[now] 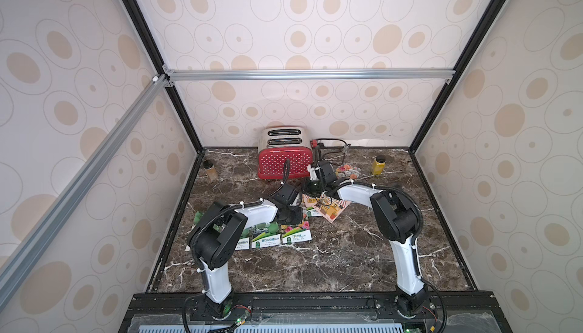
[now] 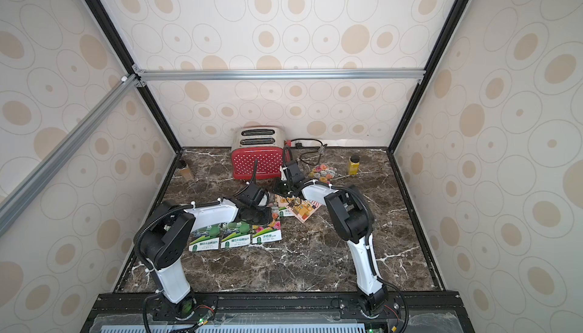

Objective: Arrange the seed packets in a row
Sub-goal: Move the seed packet to the center of the board.

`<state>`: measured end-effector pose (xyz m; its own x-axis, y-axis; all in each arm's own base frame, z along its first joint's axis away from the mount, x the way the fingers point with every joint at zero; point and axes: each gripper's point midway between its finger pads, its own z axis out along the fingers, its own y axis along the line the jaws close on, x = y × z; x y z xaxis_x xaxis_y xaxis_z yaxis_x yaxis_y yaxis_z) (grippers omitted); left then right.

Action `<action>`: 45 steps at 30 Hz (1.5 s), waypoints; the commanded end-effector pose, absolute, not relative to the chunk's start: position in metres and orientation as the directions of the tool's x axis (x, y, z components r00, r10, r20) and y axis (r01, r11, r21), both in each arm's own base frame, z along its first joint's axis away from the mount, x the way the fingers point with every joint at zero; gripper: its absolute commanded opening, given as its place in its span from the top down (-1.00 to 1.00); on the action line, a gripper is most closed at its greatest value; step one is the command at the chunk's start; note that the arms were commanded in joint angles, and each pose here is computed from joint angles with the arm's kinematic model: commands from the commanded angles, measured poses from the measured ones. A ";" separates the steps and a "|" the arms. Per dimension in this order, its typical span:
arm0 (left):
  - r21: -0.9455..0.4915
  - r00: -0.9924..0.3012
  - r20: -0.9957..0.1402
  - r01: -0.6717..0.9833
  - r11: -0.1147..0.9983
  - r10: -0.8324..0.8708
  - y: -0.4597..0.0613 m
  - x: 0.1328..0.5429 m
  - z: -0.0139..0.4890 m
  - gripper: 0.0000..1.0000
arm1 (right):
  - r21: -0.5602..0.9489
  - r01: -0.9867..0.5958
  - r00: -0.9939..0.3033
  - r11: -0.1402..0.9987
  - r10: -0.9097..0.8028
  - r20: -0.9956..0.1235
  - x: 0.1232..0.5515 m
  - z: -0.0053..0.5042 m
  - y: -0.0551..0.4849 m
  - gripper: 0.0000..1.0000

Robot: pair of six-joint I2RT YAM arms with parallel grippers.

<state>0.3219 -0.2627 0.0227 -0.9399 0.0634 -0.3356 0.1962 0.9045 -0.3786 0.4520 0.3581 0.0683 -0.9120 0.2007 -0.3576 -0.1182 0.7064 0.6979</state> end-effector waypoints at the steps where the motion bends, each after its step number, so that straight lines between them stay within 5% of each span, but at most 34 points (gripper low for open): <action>1: -0.380 -0.944 -0.326 0.182 0.907 0.052 -0.264 0.321 0.017 0.69 | 0.702 -0.114 -0.920 0.703 0.191 -0.341 0.457 0.066 0.362 0.24; 23: -0.386 -0.940 -0.335 0.197 0.901 0.062 -0.265 0.318 0.017 0.71 | 0.511 0.022 -0.974 0.859 0.133 -0.181 0.438 0.001 0.304 0.24; 45: -0.386 -0.939 -0.337 0.197 0.901 0.061 -0.264 0.318 0.018 0.71 | 0.406 0.240 -0.940 0.882 0.316 -0.131 0.427 -0.011 0.147 0.29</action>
<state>0.3236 -0.2664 0.0224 -0.9334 0.0612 -0.3535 0.2077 0.8957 -0.3933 0.4618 0.1829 0.0287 -0.9204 0.3043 -0.2454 0.1315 0.8322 0.5387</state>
